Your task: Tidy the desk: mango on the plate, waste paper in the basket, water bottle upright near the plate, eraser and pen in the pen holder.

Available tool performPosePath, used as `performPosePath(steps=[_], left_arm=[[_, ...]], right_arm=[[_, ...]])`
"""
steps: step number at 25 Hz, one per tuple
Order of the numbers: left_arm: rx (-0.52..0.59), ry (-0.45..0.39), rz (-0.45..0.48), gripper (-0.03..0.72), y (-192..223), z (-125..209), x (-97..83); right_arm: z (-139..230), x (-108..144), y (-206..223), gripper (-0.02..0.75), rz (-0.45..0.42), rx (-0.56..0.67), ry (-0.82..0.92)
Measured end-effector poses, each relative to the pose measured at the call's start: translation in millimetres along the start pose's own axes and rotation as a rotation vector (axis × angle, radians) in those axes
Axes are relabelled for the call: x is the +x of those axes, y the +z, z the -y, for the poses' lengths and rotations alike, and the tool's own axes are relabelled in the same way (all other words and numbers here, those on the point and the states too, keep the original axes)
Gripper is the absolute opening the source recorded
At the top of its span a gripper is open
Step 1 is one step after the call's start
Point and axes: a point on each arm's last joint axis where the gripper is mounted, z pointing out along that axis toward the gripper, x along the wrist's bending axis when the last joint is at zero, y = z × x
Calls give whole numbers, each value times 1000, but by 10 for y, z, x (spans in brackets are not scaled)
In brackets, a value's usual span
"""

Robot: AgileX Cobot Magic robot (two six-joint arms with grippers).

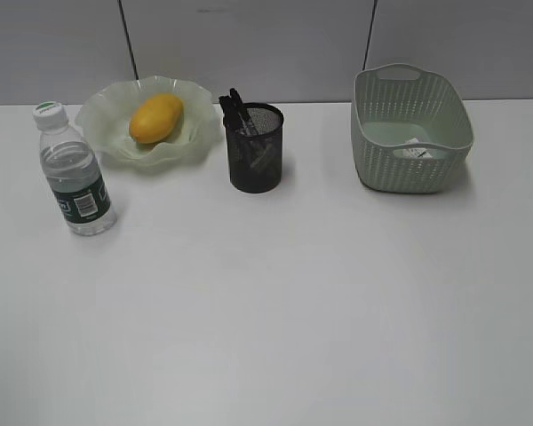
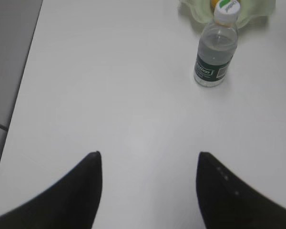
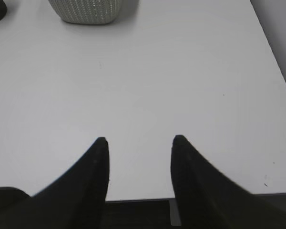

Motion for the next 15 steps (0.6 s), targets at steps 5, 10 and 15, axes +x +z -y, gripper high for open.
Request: performPosePath(steps=[5,10,15], left_arm=[[-83,-1,-4,463,-164,438,-28],[-74,-5,3,428,-211,736,-54],[-79,-21,47,418,-176,946,-107]], right_arm=[[0,0,0,351,0,0,0],[0,0,0,351,0,0,0],[0,0,0,351,0,0,0]])
